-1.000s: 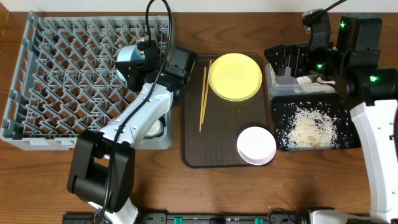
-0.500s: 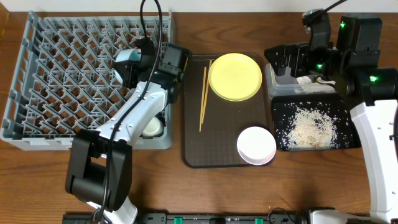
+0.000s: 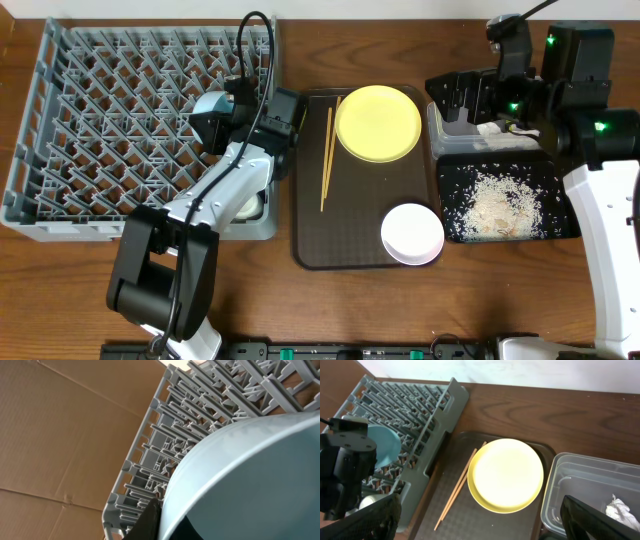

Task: Sort waste into correct bins and load items into the dishwasher
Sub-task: 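Carry the light-blue bowl to the dish rack with left gripper, then lower the bowl into the rack slot and open the left gripper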

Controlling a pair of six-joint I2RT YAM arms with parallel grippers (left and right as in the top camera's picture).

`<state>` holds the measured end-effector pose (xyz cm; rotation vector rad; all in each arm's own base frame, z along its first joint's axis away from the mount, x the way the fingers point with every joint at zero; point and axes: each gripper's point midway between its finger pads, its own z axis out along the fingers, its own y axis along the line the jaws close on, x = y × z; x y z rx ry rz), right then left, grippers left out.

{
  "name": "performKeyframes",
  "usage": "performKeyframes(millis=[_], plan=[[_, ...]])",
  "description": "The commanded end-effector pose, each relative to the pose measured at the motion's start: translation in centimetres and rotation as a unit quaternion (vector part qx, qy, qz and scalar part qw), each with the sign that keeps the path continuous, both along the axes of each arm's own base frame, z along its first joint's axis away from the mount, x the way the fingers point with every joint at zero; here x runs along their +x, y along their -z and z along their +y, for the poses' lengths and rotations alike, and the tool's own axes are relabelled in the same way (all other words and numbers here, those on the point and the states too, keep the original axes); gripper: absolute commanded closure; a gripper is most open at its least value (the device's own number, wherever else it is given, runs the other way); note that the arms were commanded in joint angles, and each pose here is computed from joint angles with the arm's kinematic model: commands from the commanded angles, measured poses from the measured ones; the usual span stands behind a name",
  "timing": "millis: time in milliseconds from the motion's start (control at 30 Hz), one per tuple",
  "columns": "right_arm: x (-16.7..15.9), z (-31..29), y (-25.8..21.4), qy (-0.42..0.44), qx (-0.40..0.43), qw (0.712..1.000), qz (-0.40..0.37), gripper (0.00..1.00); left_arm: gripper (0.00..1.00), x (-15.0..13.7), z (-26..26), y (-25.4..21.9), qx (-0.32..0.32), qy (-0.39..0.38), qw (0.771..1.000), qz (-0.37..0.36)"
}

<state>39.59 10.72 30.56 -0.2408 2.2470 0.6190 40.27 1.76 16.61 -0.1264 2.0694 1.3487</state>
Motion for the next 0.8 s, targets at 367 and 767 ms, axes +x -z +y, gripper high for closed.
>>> performKeyframes(millis=[367, 767], plan=[[0.2, -0.2, -0.4, 0.005, 0.004, 1.000, -0.003, 0.01, 0.93, -0.8, -0.8, -3.3, 0.084, -0.031, 0.993, -0.071], [0.2, -0.2, -0.4, 0.005, 0.004, 1.000, -0.003, 0.01, 0.93, -0.1, -0.9, -2.7, 0.066, -0.033, 0.993, -0.090]])
